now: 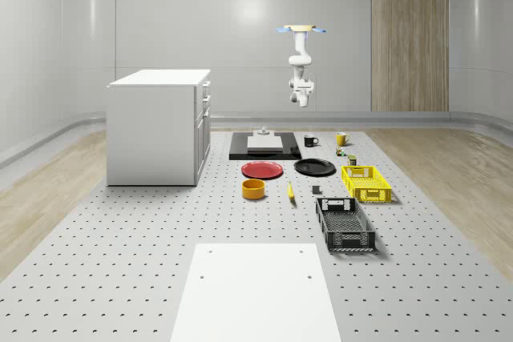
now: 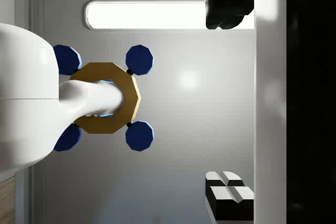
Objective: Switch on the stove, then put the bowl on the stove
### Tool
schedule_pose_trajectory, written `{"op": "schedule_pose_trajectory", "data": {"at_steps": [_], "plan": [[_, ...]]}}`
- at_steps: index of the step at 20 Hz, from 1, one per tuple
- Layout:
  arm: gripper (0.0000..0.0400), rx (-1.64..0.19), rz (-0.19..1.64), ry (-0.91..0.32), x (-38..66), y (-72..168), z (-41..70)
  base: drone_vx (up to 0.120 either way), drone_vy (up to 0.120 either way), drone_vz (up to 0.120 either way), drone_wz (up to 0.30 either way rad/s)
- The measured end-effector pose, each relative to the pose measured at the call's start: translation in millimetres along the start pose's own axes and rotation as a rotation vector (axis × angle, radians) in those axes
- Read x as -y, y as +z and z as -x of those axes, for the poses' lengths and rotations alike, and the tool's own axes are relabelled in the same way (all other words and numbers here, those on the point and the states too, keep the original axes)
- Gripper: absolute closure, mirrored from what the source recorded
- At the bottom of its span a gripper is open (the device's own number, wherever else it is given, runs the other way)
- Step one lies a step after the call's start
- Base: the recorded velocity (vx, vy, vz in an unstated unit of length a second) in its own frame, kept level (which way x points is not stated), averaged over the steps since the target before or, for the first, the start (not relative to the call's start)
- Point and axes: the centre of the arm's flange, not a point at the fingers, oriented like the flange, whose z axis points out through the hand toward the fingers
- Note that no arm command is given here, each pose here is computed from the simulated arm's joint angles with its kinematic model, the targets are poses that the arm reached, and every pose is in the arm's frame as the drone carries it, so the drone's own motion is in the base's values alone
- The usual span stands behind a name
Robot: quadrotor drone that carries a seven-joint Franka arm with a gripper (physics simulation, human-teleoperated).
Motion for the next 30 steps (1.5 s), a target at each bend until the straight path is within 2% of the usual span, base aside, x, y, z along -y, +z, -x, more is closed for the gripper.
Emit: {"op": "schedule_pose_trajectory", "data": {"at_steps": [8,13,19,30], "plan": [[0.0,-0.004,-0.004,0.0,-2.0,-56,1.9,0.0,0.0,0.0,0.0],[0.0,-0.007,-0.007,0.0,-0.7,-78,0.7,0.0,0.0,0.0,0.0],[0.0,-0.011,-0.01,0.0,-0.2,-89,0.2,0.0,0.0,0.0,0.0],[0.0,-0.017,-0.016,0.0,-0.4,-93,0.6,0.0,0.0,0.0,0.0]]}}
